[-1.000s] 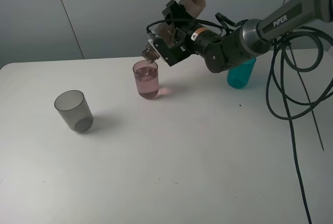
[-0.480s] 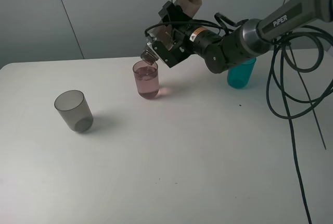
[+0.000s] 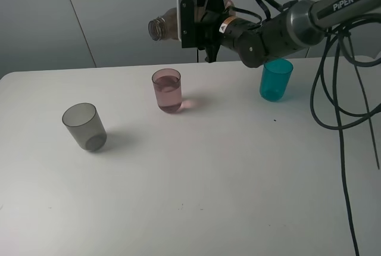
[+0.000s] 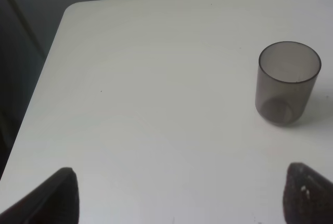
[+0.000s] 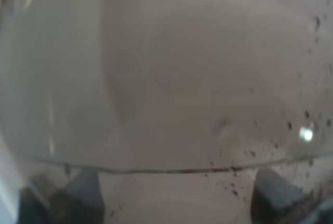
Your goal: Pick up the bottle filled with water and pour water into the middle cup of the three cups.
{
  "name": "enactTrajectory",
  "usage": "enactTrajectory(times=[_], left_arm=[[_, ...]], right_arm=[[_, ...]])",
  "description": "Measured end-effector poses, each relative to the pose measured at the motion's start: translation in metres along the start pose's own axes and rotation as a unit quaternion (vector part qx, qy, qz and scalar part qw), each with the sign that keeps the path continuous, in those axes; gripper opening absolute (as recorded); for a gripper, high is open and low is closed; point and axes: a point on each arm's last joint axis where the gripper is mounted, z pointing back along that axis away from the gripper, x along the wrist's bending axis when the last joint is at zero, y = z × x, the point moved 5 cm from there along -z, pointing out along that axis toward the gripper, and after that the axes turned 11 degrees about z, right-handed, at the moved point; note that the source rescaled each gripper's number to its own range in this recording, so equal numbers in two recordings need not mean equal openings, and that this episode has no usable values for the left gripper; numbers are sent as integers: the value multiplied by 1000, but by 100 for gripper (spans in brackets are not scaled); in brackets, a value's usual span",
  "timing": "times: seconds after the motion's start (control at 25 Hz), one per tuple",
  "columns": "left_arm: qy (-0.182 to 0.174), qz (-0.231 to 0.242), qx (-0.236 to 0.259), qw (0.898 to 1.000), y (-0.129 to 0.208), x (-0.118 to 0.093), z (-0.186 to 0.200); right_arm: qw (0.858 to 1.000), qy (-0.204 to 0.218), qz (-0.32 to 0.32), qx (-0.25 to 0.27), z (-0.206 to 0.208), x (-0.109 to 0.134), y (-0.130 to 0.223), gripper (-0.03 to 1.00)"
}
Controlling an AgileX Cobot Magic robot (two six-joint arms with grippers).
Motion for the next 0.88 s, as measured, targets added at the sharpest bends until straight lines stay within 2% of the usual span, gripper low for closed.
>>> enactTrajectory(times=[0.16, 0.32, 0.4, 0.64, 0.8, 0.88], left_arm=[[0, 0, 0, 1000, 0, 0, 0], [0, 0, 0, 1000, 0, 0, 0], [0, 0, 0, 1000, 0, 0, 0], [0, 0, 0, 1000, 0, 0, 0], [0, 0, 0, 1000, 0, 0, 0], [0, 0, 0, 1000, 0, 0, 0]], right_arm=[[991, -34, -130, -3, 11, -6, -2, 2], [966, -60, -253, 4, 30, -8, -3, 2], [946, -68, -316, 6, 41, -11, -4, 2], [866, -85, -493, 0, 76, -12, -3, 2], [812, -71, -577, -43, 96, -3, -1, 2], [796, -73, -599, -46, 105, 8, 2, 2]])
